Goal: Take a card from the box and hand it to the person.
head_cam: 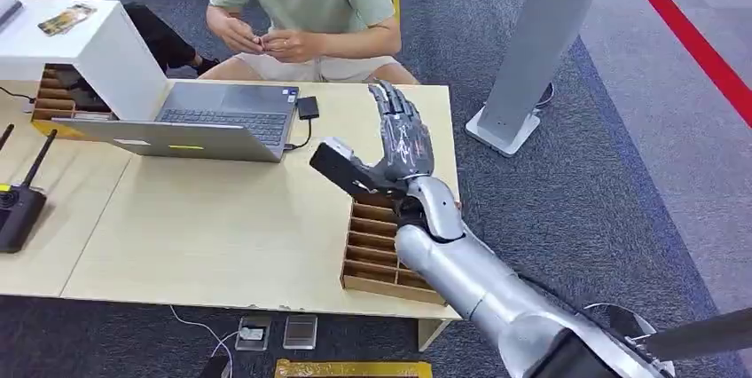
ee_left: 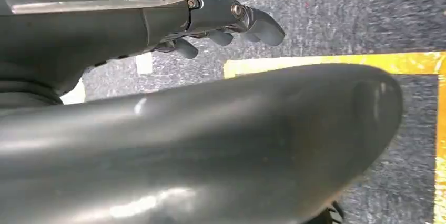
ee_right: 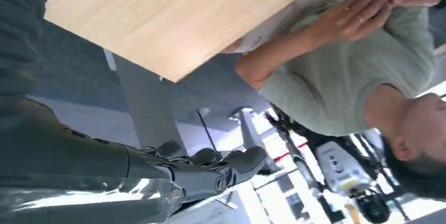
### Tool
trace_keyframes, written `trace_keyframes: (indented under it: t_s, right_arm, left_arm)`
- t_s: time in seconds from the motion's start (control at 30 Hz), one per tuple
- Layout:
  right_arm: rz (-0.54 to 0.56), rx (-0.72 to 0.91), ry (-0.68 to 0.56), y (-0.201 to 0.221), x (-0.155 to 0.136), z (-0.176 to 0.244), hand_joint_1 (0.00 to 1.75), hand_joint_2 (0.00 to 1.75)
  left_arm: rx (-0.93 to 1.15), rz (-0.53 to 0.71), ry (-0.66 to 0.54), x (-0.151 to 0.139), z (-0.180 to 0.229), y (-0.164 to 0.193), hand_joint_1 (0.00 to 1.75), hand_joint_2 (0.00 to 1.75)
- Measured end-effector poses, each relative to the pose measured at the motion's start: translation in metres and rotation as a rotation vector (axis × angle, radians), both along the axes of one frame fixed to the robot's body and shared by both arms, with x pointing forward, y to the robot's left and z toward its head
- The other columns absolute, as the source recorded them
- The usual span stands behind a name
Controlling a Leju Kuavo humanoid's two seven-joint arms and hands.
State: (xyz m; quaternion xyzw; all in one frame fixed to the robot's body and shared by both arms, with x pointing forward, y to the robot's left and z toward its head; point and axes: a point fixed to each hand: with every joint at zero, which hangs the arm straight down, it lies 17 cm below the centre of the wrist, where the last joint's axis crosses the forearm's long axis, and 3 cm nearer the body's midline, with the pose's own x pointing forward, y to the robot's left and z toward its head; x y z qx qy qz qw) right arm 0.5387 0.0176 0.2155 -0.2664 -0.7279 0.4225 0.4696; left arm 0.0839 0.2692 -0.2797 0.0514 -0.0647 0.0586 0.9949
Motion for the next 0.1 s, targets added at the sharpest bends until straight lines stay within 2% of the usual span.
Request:
trace_keyframes:
  t_s: [0.1]
  right_arm:
    - [0.007, 0.069, 0.048, -0.0159, -0.0118, -0.0053, 0.00, 1.75]
  left_arm:
    - [-0.001, -0.002, 0.004, -0.0014, -0.0002, -0.0003, 0.00, 0.00]
